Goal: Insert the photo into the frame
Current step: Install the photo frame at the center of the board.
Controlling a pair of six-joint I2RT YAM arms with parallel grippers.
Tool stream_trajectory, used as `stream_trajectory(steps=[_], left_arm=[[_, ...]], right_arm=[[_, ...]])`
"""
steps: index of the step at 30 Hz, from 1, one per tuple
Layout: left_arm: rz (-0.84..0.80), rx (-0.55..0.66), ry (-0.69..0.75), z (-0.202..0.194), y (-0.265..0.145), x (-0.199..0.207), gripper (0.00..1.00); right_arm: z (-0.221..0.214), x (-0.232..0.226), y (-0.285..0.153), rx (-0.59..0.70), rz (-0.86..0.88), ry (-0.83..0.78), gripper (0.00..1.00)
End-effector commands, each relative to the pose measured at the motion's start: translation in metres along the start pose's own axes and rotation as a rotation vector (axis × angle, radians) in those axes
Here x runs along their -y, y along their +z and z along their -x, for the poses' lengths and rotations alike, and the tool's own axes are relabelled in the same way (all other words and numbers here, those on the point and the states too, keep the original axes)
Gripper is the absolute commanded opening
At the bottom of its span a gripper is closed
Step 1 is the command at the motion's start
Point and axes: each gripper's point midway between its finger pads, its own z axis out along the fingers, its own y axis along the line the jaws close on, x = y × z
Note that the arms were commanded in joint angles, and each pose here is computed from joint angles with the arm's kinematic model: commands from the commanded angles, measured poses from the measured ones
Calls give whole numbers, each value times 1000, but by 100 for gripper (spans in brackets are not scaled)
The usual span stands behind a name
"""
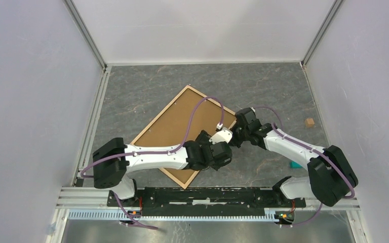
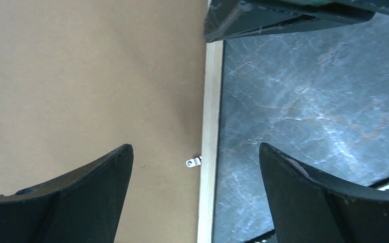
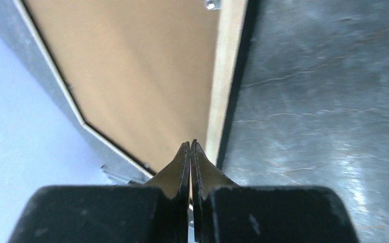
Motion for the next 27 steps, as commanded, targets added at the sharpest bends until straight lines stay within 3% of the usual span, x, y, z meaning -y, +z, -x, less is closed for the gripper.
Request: stream_trajectory(steps=[1, 5, 7, 9, 10, 11, 12, 13, 17, 22, 27], left_arm=[[104, 72, 200, 12, 0, -12, 100], [192, 85, 483, 12, 0, -6, 100], [268, 64, 492, 12, -2, -14, 100], [232, 51, 451, 5, -4, -14, 100], [191, 44, 423, -2, -4, -12, 100], [141, 46, 389, -7, -6, -9, 100], [105, 46, 358, -10, -9, -7, 100], [73, 45, 327, -12, -12, -7, 100], [-59, 51, 225, -14, -23, -3, 100], [-158, 74, 95, -6, -30, -13, 100], [-194, 103, -3, 4, -34, -31, 100]], right_arm=[[-1, -56, -17, -30, 220, -9, 0], [-4, -60, -17, -46, 235, -20, 0], [-3, -62, -18, -36, 246, -59, 0], [4, -53, -19, -16, 221, -84, 0], [9, -43, -18, 12, 177, -89, 8], [16, -37, -19, 46, 150, -97, 24], [22, -31, -20, 76, 123, -105, 48], [27, -28, -20, 96, 110, -118, 60], [42, -17, -17, 88, 15, -132, 77], [71, -18, -5, 84, -173, -186, 78], [87, -21, 22, -21, -298, -223, 78]])
